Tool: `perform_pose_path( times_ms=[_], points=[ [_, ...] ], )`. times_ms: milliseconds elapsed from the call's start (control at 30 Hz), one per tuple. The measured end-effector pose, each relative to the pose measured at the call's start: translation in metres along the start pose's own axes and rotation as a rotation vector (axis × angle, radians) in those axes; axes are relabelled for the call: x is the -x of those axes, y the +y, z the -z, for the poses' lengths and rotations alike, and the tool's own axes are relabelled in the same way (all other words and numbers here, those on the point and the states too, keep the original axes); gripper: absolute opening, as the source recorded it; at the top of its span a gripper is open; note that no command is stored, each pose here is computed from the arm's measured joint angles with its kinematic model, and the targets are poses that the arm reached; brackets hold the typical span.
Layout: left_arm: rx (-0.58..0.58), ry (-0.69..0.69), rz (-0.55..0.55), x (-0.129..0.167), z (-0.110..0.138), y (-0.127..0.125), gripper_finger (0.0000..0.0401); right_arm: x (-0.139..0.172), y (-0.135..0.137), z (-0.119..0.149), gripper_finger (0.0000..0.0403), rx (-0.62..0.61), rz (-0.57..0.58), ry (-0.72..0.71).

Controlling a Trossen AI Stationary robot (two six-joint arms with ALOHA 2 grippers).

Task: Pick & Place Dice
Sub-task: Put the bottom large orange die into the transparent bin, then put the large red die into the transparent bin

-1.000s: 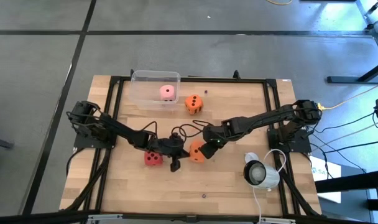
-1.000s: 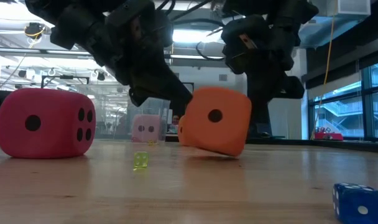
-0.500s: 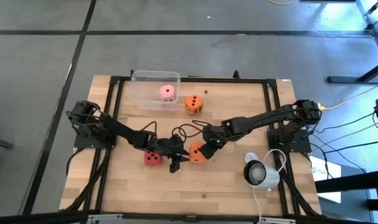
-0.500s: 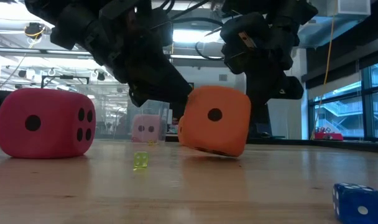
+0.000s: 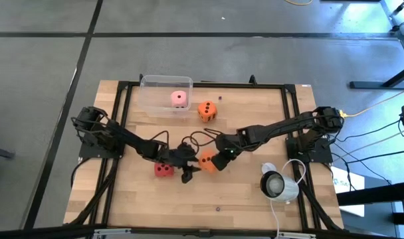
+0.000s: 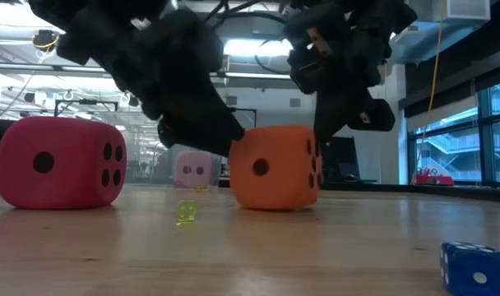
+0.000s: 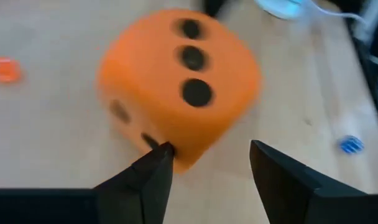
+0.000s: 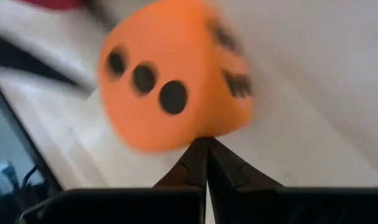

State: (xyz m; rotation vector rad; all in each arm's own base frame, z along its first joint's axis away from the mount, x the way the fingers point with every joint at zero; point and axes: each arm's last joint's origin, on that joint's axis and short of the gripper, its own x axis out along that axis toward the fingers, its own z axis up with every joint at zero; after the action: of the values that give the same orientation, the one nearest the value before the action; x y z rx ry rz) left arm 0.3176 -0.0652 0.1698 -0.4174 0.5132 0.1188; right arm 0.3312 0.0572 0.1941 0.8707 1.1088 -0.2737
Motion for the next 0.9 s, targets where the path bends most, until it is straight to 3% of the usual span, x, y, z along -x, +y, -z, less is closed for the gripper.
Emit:
perform_pose_path(
  times_ms=[267,467,700,900],
  points=[
    [0.053,0.037,0.059,0.002,-0.001,-0.002,0.0206,0.0,0.001,0.0,0.0,0.0,-0.006,0.01],
    [0.06,0.008,0.123,0.023,-0.024,0.0,0.0206,0.001,-0.001,0.0,0.0,0.007,0.012,0.002],
    [-0.017,-0.036,0.083,0.061,-0.048,0.008,0.0206,0.002,0.001,-0.001,0.0,0.036,0.002,-0.015],
    [0.005,0.078,0.089,0.069,-0.042,0.013,0.0205,0.002,0.002,-0.004,0.0,0.049,-0.014,-0.031]
  ],
)
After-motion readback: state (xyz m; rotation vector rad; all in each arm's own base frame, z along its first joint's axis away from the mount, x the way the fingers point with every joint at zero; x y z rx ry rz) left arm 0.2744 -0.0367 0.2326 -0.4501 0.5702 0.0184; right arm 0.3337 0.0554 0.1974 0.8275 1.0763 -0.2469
